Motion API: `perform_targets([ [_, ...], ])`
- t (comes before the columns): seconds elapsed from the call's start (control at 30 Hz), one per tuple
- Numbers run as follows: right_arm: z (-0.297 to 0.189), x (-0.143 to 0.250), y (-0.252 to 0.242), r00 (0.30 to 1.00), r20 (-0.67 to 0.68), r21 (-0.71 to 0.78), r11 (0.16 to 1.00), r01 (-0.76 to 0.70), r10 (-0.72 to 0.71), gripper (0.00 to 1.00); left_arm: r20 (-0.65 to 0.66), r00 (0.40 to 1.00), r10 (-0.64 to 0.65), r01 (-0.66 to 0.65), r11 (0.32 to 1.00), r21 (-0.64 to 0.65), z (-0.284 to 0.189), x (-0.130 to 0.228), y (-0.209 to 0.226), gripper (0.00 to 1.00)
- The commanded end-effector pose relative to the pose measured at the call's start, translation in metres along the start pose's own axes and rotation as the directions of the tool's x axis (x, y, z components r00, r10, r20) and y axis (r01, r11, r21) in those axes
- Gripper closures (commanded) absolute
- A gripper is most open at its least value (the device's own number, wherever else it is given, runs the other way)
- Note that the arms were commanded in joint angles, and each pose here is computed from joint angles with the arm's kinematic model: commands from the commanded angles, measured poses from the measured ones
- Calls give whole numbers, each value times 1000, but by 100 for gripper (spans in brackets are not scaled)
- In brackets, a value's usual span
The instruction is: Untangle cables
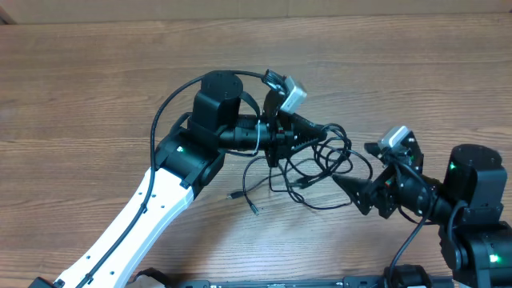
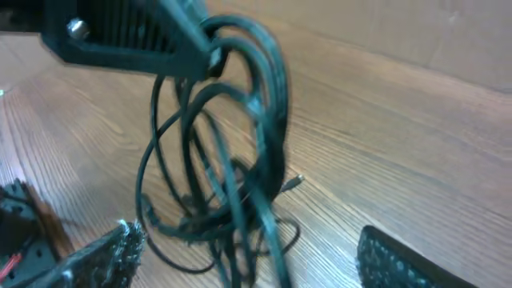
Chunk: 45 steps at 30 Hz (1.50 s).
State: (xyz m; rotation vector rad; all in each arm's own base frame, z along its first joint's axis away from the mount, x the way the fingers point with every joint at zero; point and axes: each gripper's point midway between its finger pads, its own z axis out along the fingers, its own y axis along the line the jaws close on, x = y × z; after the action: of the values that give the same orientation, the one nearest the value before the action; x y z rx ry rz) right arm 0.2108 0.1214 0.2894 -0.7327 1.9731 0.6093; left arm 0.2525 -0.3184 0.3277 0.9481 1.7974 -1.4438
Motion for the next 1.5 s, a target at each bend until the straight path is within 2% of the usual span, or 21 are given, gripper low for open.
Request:
perform_targets([
  [0.0,-6,-13,-1,999,39,24,999,34,-35,21,-8,998,61,-60,994,89,-2,-2,-17,96],
  [0.07,-6,-15,1,998,44,17,999,37,-37,23,-9,998,61,-60,994,91,-2,-2,-17,96],
  [0.23,-7,-18,16,997,69,-72,997,40,-35,80,-13,998,65,-64,994,94,2,-1,-20,96],
  [0.27,-7,-18,17,997,69,-78,996,38,-33,94,-11,998,68,-66,993,94,2,-1,-21,96],
  [0.3,-7,-17,18,997,67,-82,996,36,-31,96,-10,998,69,-68,993,94,2,-1,-21,96],
  [0.47,-7,-15,20,998,58,-93,995,27,-21,96,7,996,91,-91,989,114,5,-6,-28,96],
  [0.77,-7,-16,19,998,62,-91,996,16,-11,96,-30,994,102,-95,978,184,21,6,-53,96],
  [0.83,-7,-15,17,998,57,-78,997,0,5,96,-32,994,102,-94,976,195,21,7,-55,85],
  [1.0,-7,-16,16,998,60,-76,997,0,5,96,-45,995,88,-77,978,195,21,10,-54,77],
  [1.07,-7,-17,16,998,64,-75,997,3,1,96,-51,995,89,-76,973,216,20,11,-58,69],
  [1.33,-7,-20,16,997,73,-72,997,12,-6,96,-69,994,84,-64,965,253,19,15,-65,57],
  [1.4,-7,-20,16,997,73,-73,997,8,-2,96,-69,994,85,-65,965,253,19,15,-65,58],
  [1.43,-7,-20,16,997,72,-74,997,0,5,96,-66,994,85,-67,968,244,20,15,-63,66],
  [1.47,-7,-19,16,997,71,-74,997,0,6,96,-61,995,83,-68,972,224,20,14,-60,82],
])
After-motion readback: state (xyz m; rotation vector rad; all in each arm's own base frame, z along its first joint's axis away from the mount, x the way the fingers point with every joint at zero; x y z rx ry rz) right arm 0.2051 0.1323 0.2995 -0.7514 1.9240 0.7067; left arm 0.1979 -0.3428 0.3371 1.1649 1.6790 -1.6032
